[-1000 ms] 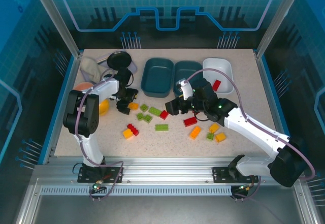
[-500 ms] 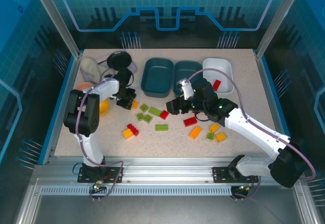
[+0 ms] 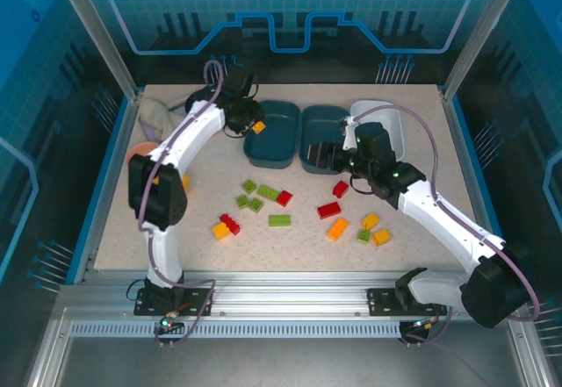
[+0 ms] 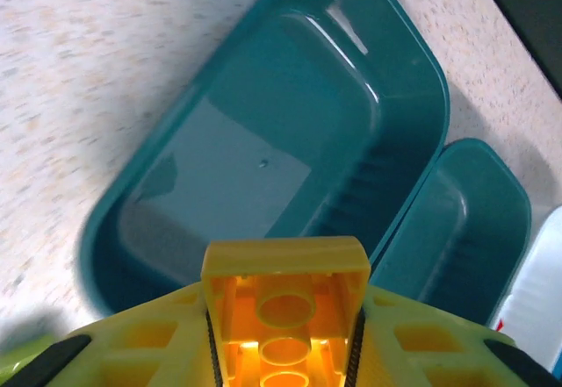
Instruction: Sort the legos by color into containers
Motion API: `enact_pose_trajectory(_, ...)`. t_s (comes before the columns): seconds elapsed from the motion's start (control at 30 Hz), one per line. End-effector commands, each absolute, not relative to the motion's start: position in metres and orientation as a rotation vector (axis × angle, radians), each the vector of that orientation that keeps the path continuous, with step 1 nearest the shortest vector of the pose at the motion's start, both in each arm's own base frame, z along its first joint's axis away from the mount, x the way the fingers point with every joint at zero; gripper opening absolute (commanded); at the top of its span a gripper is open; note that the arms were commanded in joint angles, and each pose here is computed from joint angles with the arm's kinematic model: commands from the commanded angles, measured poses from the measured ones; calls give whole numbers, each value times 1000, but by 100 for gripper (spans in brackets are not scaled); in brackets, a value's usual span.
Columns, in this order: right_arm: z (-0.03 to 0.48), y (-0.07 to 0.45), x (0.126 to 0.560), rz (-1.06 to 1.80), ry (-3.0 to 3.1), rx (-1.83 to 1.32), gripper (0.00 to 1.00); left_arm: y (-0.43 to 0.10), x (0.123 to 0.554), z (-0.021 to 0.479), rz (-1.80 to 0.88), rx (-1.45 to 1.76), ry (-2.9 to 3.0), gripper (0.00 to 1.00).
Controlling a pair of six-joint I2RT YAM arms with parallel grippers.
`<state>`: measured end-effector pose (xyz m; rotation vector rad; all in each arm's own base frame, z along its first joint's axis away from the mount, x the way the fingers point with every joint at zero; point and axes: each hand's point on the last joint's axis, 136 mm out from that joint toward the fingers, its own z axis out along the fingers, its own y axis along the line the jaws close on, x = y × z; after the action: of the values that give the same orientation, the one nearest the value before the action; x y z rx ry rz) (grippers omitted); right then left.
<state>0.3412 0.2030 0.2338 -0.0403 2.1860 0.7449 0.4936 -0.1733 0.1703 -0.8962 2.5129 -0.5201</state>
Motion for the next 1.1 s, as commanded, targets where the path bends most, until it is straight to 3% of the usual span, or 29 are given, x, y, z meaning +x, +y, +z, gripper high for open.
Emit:
enact_pose_trajectory(0.0,238,186,360,771,2160,144,77,-191,500,130,-461,-732,2657,38)
enact_pose_trajectory(0.27,178,117,334,460,2413,464,73,-217,520,85,-466,-688,2757,48)
enact_pose_trajectory(0.4,158,109,304,376,2561,423,68,-221,521,86,-483,-674,2765,61)
enact_pose_trajectory(0.63,130,85,213,132,2919,500,60,-237,518,164,-603,-584,2642,78)
enact_pose_trajectory(0.83,102,92,177,173,3025,693,64,-253,472,233,-695,-387,2574,86)
enact_pose_trajectory(1.07,55,103,150,241,3081,967,68,-258,379,247,-891,-233,2537,91)
